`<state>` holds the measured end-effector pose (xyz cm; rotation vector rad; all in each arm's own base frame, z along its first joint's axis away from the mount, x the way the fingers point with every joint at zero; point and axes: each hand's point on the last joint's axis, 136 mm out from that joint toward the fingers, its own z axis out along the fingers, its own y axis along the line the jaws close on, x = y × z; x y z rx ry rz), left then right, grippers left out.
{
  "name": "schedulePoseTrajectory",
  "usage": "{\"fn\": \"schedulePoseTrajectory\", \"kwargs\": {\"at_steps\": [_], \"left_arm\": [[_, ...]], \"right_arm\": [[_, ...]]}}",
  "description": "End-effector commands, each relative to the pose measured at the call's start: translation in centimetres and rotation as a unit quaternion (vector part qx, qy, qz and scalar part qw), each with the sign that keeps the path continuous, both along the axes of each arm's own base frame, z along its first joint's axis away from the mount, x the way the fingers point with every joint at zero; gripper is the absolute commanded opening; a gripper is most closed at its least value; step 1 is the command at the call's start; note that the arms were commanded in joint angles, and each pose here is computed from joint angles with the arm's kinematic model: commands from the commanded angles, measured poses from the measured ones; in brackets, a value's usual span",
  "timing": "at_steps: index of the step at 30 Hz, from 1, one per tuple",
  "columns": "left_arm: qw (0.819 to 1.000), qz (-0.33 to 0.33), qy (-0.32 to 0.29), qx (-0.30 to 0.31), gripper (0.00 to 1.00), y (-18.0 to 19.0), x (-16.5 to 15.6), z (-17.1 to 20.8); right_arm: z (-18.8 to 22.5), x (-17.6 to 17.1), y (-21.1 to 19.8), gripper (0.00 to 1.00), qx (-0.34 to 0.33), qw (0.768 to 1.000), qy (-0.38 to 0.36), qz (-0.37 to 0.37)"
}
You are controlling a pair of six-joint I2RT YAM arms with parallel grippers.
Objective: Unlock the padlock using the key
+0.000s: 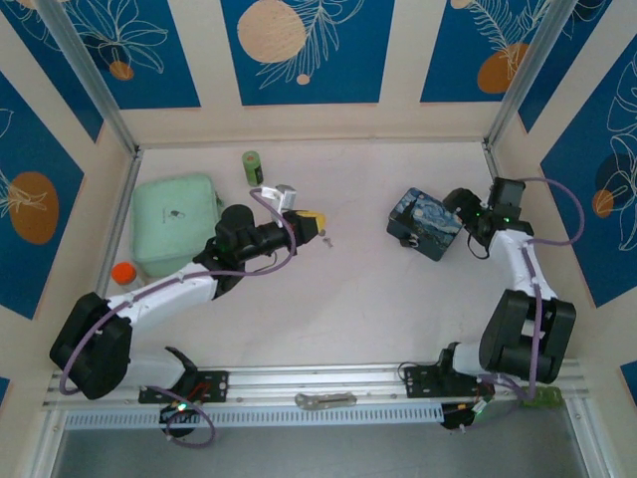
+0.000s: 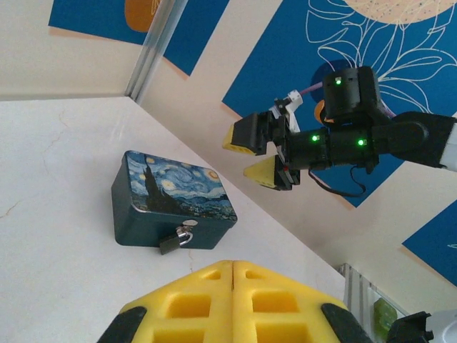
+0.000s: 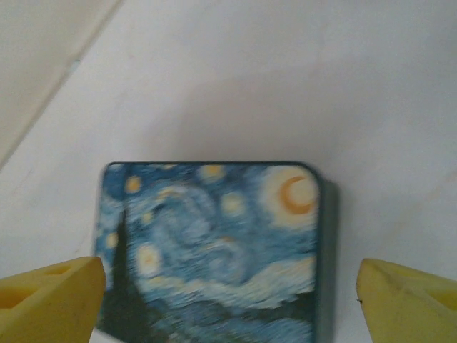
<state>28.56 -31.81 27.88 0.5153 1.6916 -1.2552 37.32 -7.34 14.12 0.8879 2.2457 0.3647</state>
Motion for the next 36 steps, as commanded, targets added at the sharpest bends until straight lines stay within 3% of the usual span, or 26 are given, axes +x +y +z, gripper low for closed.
{"fn": "schedulePoseTrajectory", "kwargs": {"at_steps": [1,8,14,24,27,31,36], "left_arm": [[1.0,0.004,-0.016,0.003,0.0,0.5,0.2,0.1],[1.0,0.022,-0.008,-0.007,0.0,1.2,0.5,-0.1],[0.999,0.037,-0.008,-0.009,0.0,2.1,0.2,-0.3],[0.999,0.044,-0.009,-0.018,0.0,2.7,-0.2,-0.2],[0.999,0.045,-0.005,-0.018,0.0,2.8,-0.3,-0.5],[0.999,0.047,-0.003,-0.016,0.0,2.8,-0.2,-0.7],[0.999,0.046,0.0,-0.015,0.0,2.5,0.2,-0.8]], "right_arm": [[-1.9,1.0,0.8,0.95,0.015,0.998,0.023,0.055],[-4.6,3.8,3.3,0.97,0.017,0.99,0.063,0.127],[-5.7,5.3,7.8,0.86,-0.028,0.968,0.084,0.233],[-8.0,6.5,20.1,0.8,-0.103,0.883,0.109,0.446],[-8.1,6.9,22.9,0.8,-0.12,0.866,0.11,0.472],[-5.5,7.8,24.7,0.81,-0.123,0.869,0.08,0.473],[0.6,8.1,24.9,0.87,-0.133,0.879,0.013,0.458]]}}
